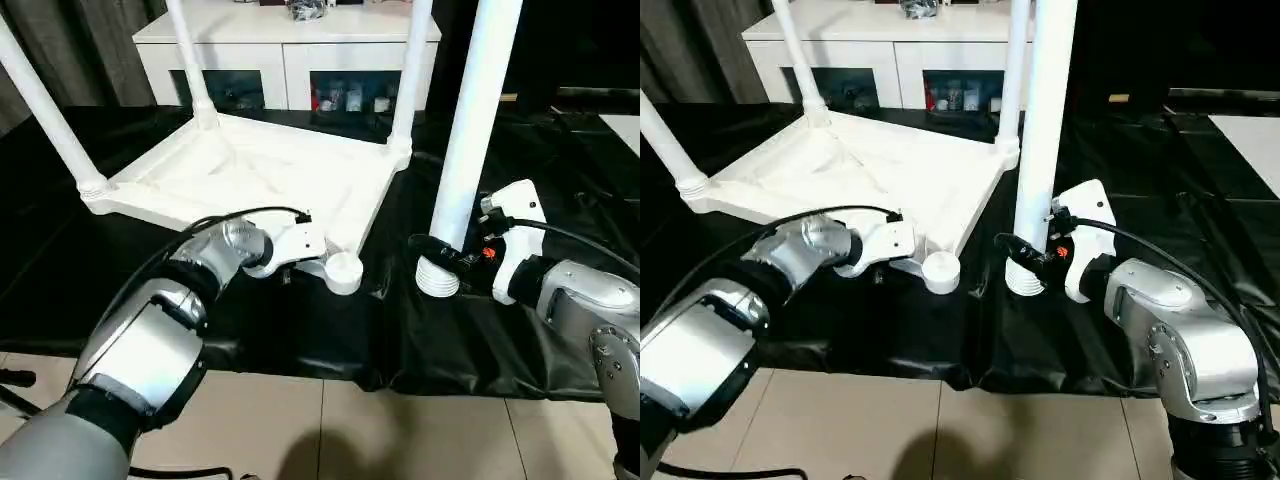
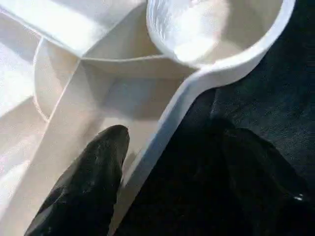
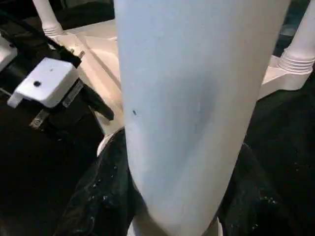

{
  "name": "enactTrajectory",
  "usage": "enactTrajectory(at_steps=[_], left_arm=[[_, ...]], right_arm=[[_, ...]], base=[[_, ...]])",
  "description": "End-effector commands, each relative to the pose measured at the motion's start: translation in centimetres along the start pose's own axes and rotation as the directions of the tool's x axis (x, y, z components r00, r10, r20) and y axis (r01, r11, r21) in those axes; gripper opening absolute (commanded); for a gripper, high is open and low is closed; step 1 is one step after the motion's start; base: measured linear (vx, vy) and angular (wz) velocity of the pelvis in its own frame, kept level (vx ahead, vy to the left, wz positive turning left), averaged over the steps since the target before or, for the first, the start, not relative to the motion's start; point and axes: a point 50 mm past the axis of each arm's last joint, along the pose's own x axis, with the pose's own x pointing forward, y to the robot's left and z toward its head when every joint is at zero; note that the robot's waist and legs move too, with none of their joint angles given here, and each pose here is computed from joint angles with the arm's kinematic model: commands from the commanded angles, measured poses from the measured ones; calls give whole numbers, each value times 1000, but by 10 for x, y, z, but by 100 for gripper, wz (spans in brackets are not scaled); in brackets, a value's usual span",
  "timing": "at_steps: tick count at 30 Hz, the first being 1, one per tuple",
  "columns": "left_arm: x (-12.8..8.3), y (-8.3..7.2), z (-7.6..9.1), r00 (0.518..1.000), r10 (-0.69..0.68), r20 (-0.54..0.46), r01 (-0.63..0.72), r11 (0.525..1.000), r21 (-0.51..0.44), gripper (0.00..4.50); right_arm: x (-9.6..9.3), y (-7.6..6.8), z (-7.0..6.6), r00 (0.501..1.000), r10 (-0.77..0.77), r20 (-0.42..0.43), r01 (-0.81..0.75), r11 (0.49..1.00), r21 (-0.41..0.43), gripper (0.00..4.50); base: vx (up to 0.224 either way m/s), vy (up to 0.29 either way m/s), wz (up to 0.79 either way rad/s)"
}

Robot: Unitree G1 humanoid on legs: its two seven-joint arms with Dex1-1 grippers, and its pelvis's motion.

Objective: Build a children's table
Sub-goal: Insert table leg to table base

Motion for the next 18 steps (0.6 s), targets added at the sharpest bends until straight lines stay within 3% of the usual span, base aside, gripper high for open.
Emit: enactTrajectory(at_steps=[1, 10, 17, 18], left_arm=[[9, -18, -14, 988, -149, -34, 146, 986, -80, 348], [-9, -13, -4, 940, -342, 18, 342, 934, -102, 348], [-23, -7, 1, 929, -369, 40, 370, 928, -32, 348], [-24, -8, 0, 936, -351, 34, 351, 936, 14, 348]], right_arm=[[0, 1, 9, 999, 14, 31, -13, 1000, -21, 186], [7, -5, 16, 998, 17, 58, -14, 999, -47, 186], [12, -8, 18, 997, 21, 76, -16, 997, -72, 186], [13, -8, 18, 997, 26, 78, -20, 997, -77, 186]], base=[[0, 0, 0], [0, 0, 0], [0, 0, 0], [0, 0, 0]])
